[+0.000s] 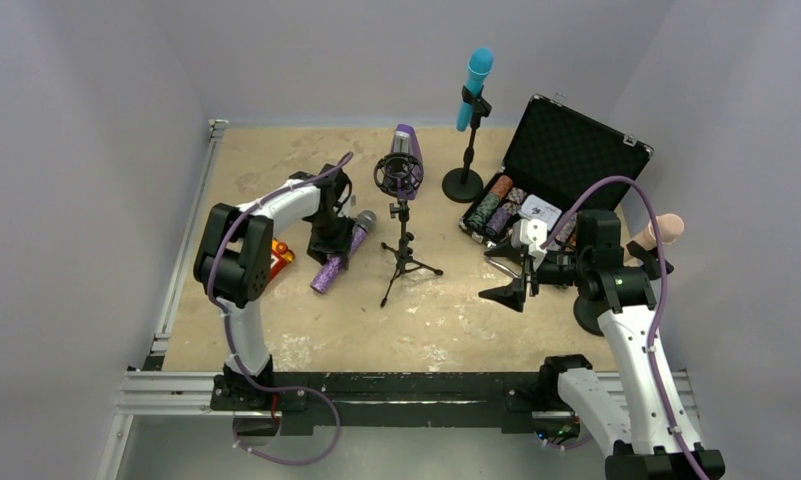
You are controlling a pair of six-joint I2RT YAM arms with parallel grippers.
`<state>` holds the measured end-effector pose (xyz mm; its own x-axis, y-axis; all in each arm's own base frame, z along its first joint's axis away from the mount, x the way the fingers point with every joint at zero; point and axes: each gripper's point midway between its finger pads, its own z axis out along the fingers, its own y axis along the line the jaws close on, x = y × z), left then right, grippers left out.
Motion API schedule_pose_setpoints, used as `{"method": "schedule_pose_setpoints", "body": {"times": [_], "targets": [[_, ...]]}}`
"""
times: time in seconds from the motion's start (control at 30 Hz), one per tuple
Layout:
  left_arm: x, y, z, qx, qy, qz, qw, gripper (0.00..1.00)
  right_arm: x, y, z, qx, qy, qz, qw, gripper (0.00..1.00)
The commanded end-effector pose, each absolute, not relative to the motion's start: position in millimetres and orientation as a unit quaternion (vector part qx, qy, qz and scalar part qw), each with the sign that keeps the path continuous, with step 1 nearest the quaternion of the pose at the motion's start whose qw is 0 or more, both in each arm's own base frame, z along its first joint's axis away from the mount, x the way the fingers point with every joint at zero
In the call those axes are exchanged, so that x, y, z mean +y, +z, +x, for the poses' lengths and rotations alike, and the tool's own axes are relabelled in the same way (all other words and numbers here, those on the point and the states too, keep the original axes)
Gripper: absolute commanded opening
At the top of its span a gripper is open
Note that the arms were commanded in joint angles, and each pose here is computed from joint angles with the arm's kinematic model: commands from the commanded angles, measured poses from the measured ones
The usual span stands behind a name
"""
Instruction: Attach the microphones to the stand
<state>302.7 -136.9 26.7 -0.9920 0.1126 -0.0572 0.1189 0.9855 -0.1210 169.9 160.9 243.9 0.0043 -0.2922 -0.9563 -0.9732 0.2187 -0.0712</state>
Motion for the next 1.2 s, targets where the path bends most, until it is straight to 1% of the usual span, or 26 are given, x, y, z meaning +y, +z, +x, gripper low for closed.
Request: {"method": "schedule_pose_setpoints", "body": {"times": [0.0, 0.03, 0.07, 0.1, 0.17, 0.2, 0.23, 0.3, 0.43, 0.5, 0.6, 0.73, 0.83, 0.97, 1.17], "targets": [[-141, 21, 294, 0.996, -0.07, 0.058, 0.002, 0.56, 163, 259, 167, 0.59, 0.353, -0.527, 0.5, 0.82], [-141, 18, 291, 0.996, -0.07, 0.06, -0.002, 0.54, 163, 259, 167, 0.59, 0.353, -0.527, 0.5, 0.82], [-141, 15, 285, 0.995, -0.073, 0.061, -0.008, 0.49, 163, 260, 167, 0.589, 0.352, -0.527, 0.501, 0.82], [-142, 13, 282, 0.995, -0.077, 0.061, -0.011, 0.4, 163, 260, 166, 0.59, 0.353, -0.526, 0.5, 0.82], [-141, 12, 277, 0.995, -0.081, 0.061, -0.007, 0.13, 163, 261, 166, 0.589, 0.354, -0.526, 0.501, 0.82], [-140, 15, 276, 0.995, -0.085, 0.061, 0.002, 0.05, 163, 262, 166, 0.589, 0.355, -0.527, 0.5, 0.82], [-140, 21, 277, 0.994, -0.088, 0.058, 0.019, 0.0, 163, 262, 166, 0.591, 0.354, -0.526, 0.499, 0.82], [-132, 39, 278, 0.994, -0.078, 0.048, 0.06, 0.0, 162, 263, 167, 0.595, 0.349, -0.528, 0.495, 0.82], [-118, 94, 280, 0.98, -0.091, 0.018, 0.175, 0.0, 161, 268, 164, 0.601, 0.357, -0.534, 0.475, 0.82], [-116, 130, 277, 0.963, -0.111, 0.01, 0.244, 0.0, 162, 274, 162, 0.603, 0.363, -0.535, 0.468, 0.82], [-115, 171, 268, 0.934, -0.144, 0.004, 0.326, 0.0, 165, 288, 159, 0.604, 0.374, -0.533, 0.461, 0.82], [-117, 225, 253, 0.889, -0.193, 0.001, 0.415, 0.0, 177, 307, 152, 0.602, 0.391, -0.536, 0.444, 0.81], [-127, 275, 243, 0.837, -0.255, 0.008, 0.485, 0.0, 191, 326, 144, 0.596, 0.416, -0.539, 0.425, 0.81], [-138, 354, 232, 0.75, -0.33, 0.018, 0.573, 0.0, 219, 370, 133, 0.579, 0.462, -0.539, 0.401, 0.81], [-165, 459, 222, 0.642, -0.437, 0.044, 0.629, 0.0, 273, 436, 147, 0.572, 0.526, -0.491, 0.395, 0.82]]}}
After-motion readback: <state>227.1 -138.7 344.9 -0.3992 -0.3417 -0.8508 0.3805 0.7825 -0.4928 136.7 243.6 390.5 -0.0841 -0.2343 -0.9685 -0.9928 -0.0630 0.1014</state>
